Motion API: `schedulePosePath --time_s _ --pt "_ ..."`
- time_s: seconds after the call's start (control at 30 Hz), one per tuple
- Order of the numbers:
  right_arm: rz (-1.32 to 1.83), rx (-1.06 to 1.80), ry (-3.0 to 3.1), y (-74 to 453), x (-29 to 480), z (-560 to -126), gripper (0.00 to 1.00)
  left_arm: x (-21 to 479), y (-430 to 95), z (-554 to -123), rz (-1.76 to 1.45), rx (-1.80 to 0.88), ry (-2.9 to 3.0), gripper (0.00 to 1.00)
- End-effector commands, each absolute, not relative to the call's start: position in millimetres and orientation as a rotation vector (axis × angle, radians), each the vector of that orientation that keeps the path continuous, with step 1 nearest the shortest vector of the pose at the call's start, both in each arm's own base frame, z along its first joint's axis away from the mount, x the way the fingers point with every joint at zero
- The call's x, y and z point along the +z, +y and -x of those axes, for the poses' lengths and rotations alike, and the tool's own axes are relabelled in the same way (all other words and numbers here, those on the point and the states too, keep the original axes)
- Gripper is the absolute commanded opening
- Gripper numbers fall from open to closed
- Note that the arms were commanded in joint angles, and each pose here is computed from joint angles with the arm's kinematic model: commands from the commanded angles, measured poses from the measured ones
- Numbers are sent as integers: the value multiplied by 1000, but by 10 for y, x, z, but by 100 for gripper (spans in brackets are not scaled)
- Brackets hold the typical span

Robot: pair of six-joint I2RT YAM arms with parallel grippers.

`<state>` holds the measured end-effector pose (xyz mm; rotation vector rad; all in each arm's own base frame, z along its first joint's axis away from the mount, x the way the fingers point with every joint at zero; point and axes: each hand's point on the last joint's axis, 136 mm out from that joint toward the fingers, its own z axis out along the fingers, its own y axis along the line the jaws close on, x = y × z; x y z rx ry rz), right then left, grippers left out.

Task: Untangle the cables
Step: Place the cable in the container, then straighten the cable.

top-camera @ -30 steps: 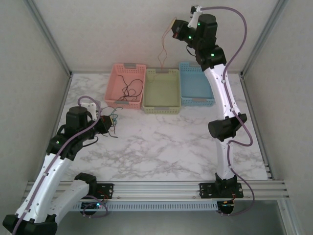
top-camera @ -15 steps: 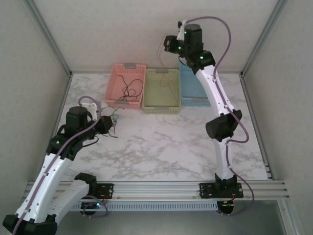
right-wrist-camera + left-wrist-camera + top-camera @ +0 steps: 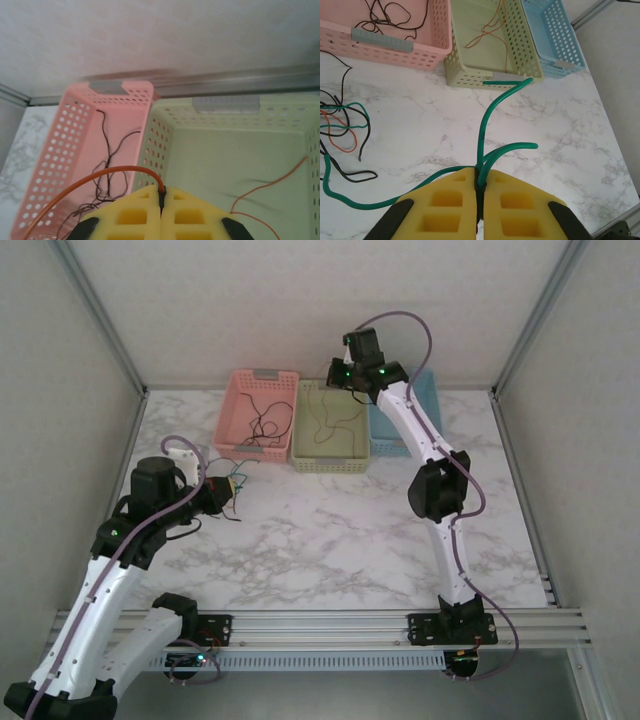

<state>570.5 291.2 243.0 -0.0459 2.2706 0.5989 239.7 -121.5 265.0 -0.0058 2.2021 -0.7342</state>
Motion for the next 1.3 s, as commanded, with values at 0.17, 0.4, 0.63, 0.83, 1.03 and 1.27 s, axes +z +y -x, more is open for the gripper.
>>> schedulePosePath --time_s 0.17,0.4,0.63,0.83,1.03,1.27 --pt "57 621 2046 2882 3370 -5737 7 2717 -1225 -2384 -7 -753 2180 0" --pt "53 587 2213 2889 2765 -5669 11 2837 -1313 -2349 -51 -816 2153 0" --pt "32 579 2349 2843 2486 -5480 57 2955 -1369 -2310 -100 -851 2127 0" --pt "346 803 2195 3125 3307 -4988 63 3220 -1598 -2235 -231 -1012 2037 0" --pt "934 840 1976 3380 3806 -3500 63 3492 -1771 -2128 -417 -1099 1974 0" --pt "1233 1121 1611 3353 3842 -2263 71 3651 -1854 -1983 -560 -1138 1932 0"
